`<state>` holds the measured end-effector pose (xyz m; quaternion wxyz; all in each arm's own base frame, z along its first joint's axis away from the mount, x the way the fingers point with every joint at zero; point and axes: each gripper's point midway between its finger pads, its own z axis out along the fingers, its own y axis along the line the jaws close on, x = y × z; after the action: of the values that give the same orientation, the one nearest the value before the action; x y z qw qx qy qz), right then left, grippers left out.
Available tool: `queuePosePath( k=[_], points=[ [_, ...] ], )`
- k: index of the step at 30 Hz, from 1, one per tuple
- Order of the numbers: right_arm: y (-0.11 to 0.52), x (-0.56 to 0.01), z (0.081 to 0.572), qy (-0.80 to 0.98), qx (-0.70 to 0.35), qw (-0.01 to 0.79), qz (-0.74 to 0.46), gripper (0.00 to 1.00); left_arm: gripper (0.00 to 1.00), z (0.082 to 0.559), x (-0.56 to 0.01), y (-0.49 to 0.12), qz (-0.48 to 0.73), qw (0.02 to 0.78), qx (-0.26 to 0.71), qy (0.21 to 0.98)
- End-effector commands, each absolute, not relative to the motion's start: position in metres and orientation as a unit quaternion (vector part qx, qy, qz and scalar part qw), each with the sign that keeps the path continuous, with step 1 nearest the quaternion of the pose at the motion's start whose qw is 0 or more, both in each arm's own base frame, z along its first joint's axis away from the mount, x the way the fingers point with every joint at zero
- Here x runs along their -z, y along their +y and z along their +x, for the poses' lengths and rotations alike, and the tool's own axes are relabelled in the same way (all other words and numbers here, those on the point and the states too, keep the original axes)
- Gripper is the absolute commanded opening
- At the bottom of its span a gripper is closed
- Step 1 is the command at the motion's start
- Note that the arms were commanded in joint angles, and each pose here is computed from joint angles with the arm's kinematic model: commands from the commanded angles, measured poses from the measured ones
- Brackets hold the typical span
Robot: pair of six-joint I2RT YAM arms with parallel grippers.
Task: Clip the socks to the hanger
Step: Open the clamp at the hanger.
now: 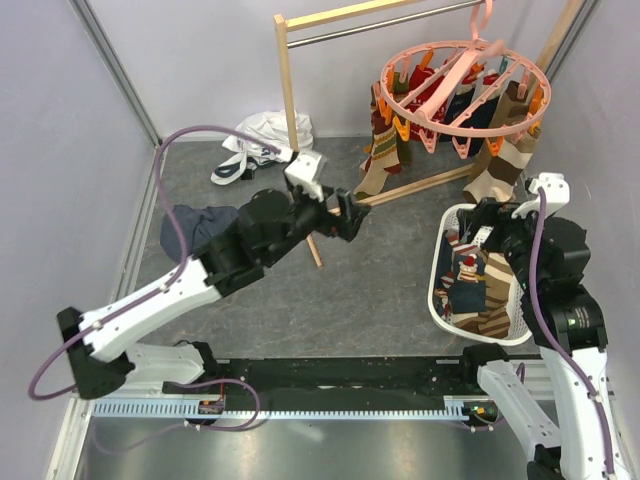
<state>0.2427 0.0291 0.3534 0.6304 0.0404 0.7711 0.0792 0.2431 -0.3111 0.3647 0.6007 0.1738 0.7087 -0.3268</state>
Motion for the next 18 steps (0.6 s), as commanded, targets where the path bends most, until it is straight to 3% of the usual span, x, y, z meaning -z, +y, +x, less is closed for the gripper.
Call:
queuePosePath(
  k=[1,9,18],
  points=[
    [0.051,-0.344,0.230,0.766,-0.145,0.625,0.045,0.96,0.96,0.265,-0.418,-0.341,0.110,0.627,0.340,0.692],
    [0.061,-0.346,0.215,0.758,-0.165,0.630,0.029,0.98,0.92,0.316,-0.433,-0.392,0.082,0.648,0.305,0.694],
    [0.064,-0.344,0.197,0.758,-0.183,0.625,0.018,0.98,0.74,0.352,-0.444,-0.402,0.061,0.654,0.301,0.692]
  ],
)
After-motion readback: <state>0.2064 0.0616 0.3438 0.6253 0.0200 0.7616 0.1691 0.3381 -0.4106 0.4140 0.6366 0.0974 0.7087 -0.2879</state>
